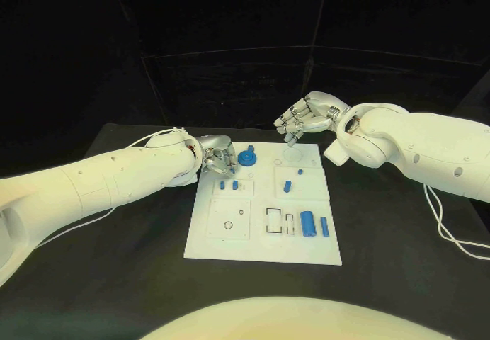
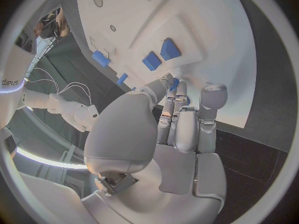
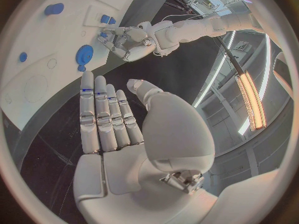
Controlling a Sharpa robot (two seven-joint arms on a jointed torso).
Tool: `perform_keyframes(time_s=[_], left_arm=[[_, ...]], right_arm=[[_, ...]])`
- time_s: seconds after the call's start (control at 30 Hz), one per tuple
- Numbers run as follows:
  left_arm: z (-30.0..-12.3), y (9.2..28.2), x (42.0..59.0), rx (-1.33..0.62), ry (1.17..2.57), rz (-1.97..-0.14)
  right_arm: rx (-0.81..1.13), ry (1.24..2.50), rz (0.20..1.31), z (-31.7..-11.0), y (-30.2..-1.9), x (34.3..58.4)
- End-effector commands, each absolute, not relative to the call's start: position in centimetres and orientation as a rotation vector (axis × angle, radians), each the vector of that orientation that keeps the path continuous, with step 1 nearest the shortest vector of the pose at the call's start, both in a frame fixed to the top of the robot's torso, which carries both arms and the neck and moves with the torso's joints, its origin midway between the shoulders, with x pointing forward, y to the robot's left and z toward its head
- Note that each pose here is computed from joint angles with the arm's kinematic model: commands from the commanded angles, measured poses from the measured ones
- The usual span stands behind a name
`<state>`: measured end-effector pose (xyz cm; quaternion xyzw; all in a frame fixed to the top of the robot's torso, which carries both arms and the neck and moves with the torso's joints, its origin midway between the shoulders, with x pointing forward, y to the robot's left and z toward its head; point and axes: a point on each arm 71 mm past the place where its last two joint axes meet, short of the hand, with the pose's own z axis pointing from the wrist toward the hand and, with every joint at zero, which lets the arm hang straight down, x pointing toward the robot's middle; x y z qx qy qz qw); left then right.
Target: Assemble the parts on the task board
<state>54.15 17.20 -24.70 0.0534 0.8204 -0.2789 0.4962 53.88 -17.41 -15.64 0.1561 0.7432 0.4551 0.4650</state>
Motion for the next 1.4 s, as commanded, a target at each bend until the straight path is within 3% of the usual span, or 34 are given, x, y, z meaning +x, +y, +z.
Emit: perform_keyframes(time_s=[0.03,0.53,0.77,1.1,1.27,1.4], left_arm=[[-24.7,17.1,54.1,0.138,1.990,-0.675],[-24.6,17.2,54.0,0.129,1.964,-0.687],[-24.3,18.5,53.9,0.088,1.931,-0.696],[-22.9,21.8,53.6,-0.126,1.828,-0.803],[-21.9,23.3,53.2,-0.338,1.749,-0.956],[-21.0,23.9,52.3,-0.604,1.638,-1.184]], right_arm=[[0.383,1.821,1.125,-15.5,-17.4,53.9],[0.392,1.818,1.099,-15.6,-18.2,54.2],[0.364,1.802,1.035,-15.6,-19.7,54.7],[0.164,1.765,0.819,-16.2,-21.9,55.2],[0.031,1.736,0.670,-16.6,-22.6,54.8],[-0.090,1.713,0.545,-17.3,-23.0,54.2]])
